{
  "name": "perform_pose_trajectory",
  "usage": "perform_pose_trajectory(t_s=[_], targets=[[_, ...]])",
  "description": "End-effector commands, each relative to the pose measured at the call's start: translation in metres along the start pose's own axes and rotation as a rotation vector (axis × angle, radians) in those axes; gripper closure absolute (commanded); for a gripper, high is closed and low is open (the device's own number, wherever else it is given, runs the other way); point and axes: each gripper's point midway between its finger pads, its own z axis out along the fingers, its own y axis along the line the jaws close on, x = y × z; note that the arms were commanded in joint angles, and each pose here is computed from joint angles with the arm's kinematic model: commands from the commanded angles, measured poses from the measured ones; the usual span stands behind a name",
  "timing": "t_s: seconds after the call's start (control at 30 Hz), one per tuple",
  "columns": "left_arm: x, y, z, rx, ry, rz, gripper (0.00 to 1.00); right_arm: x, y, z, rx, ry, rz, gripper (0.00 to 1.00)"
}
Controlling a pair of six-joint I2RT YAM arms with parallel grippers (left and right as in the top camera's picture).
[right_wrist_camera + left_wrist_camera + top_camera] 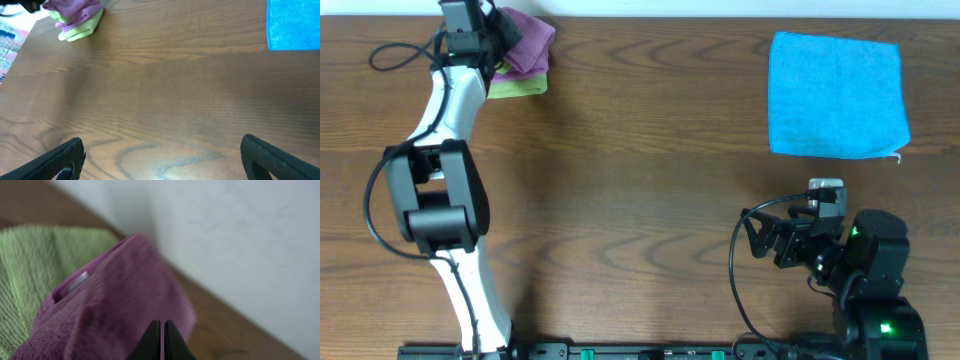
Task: Fold the cloth
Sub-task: 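Lower the pink cloth onto the stack and adjust it with the left gripper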
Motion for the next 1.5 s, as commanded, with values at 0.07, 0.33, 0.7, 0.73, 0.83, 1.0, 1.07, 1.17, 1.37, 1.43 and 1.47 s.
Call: perform_pose_trajectory(t_s=[0.07,0.33,0.7,0.73,0.83,1.0,1.07,1.17,1.37,1.43,1.47], targets=[[0.001,0.022,0.009,-0.101,-0.026,-0.017,0.94,0.001,-0.001,0.0,-0.004,0.0,0.017,0.01],[0.001,0.056,0.003,-0.267,-0.046,-0.011,0.94,0.001,-0.001,0.0,-0.004,0.0,0.017,0.01],[0.001,0.079,-0.003,-0.351,-0.039,-0.013,0.94,0.001,-0.001,0.0,-0.004,0.0,0.017,0.01],[0.0,0.08,-0.004,-0.353,-0.039,-0.015,0.94,0.001,-0.001,0.0,-0.004,0.0,0.017,0.01],[-0.001,0.082,-0.004,-0.355,-0.041,-0.018,0.94,0.001,-0.001,0.0,-0.004,0.0,0.017,0.01],[-0.003,0.082,-0.004,-0.349,-0.043,-0.019,0.94,0.001,-0.001,0.0,-0.004,0.0,0.017,0.01],[-0.004,0.079,-0.004,-0.335,-0.044,-0.02,0.94,0.001,-0.001,0.0,-0.004,0.0,0.017,0.01],[-0.004,0.071,-0.005,-0.3,-0.032,-0.005,0.94,0.001,-0.001,0.0,-0.004,0.0,0.017,0.01],[-0.012,0.055,-0.013,-0.251,-0.033,0.008,0.93,0.001,-0.001,0.0,-0.004,0.0,0.017,0.01],[-0.017,0.051,-0.019,-0.244,-0.043,0.009,0.93,0.001,-0.001,0.0,-0.004,0.0,0.017,0.01],[-0.019,0.048,-0.022,-0.24,-0.048,0.01,0.93,0.001,-0.001,0.0,-0.004,0.0,0.017,0.01]])
